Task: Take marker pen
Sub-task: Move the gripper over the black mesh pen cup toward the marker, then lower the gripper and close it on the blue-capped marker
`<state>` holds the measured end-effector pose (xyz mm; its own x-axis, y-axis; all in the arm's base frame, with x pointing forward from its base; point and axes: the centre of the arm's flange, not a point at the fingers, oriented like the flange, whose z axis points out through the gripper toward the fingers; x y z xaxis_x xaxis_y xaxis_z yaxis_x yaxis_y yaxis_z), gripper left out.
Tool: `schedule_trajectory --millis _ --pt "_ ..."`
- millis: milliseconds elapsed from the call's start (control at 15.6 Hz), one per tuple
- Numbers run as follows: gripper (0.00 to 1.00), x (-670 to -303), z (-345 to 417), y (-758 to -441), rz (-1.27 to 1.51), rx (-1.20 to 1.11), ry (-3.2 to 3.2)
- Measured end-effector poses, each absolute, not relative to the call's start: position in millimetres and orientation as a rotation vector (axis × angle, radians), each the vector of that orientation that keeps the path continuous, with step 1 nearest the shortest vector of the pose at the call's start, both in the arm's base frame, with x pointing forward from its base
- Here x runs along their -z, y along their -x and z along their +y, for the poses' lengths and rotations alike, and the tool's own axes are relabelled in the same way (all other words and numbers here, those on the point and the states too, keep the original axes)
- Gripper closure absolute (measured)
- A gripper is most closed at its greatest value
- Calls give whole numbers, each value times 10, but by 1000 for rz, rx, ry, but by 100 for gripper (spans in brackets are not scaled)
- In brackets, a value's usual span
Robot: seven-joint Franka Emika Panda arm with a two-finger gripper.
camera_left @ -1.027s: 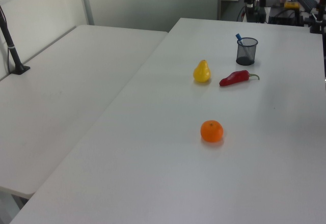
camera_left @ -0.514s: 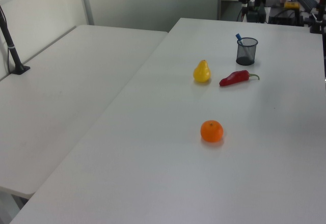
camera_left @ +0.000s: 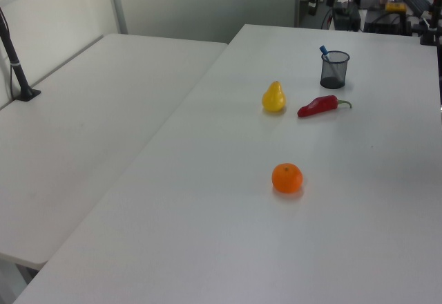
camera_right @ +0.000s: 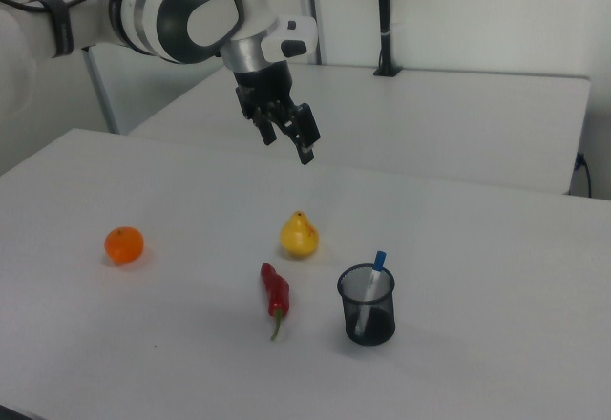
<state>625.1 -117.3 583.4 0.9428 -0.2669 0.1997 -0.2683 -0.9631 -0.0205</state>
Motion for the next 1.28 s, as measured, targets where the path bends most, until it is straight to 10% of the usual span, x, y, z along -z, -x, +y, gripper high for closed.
schedule_trajectory --millis 899,1284 --pt "12 -4755 -2238 -6537 -456 -318 -2990" --pt "48 -4380 -2386 -6503 -415 -230 -2996"
